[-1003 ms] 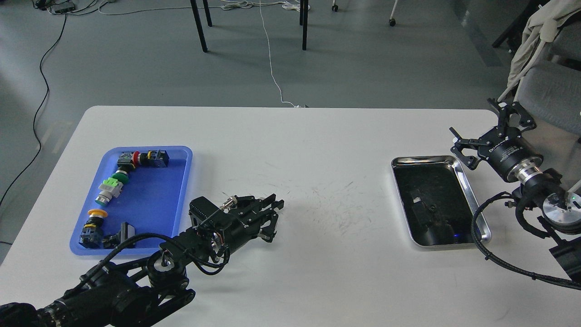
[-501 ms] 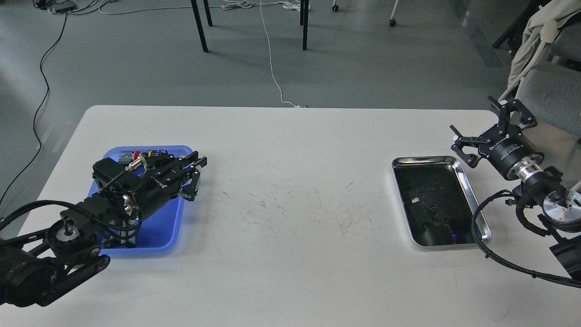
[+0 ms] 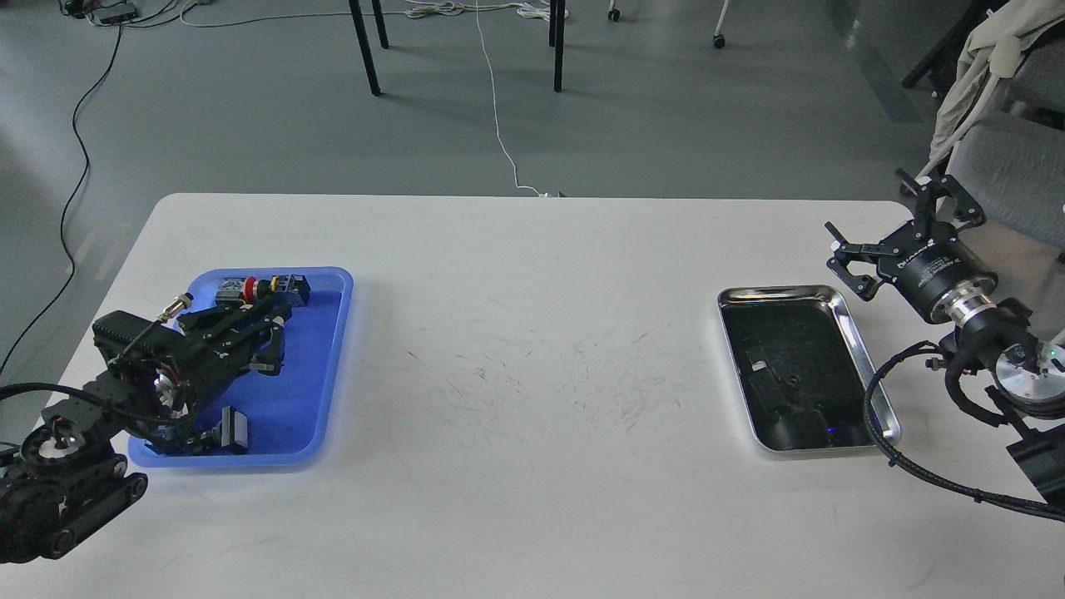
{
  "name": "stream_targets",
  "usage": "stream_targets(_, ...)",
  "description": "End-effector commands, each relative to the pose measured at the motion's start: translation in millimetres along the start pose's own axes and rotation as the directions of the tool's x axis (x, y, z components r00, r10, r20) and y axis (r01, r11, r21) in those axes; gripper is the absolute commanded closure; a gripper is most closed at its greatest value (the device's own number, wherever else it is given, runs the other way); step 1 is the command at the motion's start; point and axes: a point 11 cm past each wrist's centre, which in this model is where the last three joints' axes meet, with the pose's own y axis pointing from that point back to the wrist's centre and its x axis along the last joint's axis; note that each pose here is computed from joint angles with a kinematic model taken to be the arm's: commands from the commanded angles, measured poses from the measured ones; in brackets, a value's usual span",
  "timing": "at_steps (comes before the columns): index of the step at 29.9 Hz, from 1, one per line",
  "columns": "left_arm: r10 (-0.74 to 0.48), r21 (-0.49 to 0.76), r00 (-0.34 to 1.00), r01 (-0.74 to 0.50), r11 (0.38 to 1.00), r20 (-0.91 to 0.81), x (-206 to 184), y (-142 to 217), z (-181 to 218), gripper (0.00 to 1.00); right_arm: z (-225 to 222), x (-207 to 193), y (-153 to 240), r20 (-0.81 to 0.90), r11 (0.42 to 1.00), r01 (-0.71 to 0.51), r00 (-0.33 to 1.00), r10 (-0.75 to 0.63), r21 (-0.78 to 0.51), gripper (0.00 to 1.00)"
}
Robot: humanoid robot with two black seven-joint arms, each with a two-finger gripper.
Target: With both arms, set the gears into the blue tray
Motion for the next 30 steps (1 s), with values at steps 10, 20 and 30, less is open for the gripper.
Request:
stream_targets(10, -0.037, 0.004, 0.999, 0.037, 0.999, -0.015, -20, 3, 2, 0.87, 0, 0, 0, -0.003, 1.000, -0.001, 1.000, 0.001, -0.003, 0.03)
stream_targets(20, -0.014, 0.025, 0.998, 0.016, 1.000, -0.061, -18, -3, 3, 0.14, -1, -1, -1, -0.003, 1.000, 0.003, 1.000, -0.003, 0.001, 0.03)
stream_targets(30, 0.319, 0.126, 0.908, -0.295, 0.947, -0.273, 88, -34, -8, 0.03, -9, -22, -7, -0.020, 0.998, 0.064, 0.998, -0.063, 0.002, 0.03)
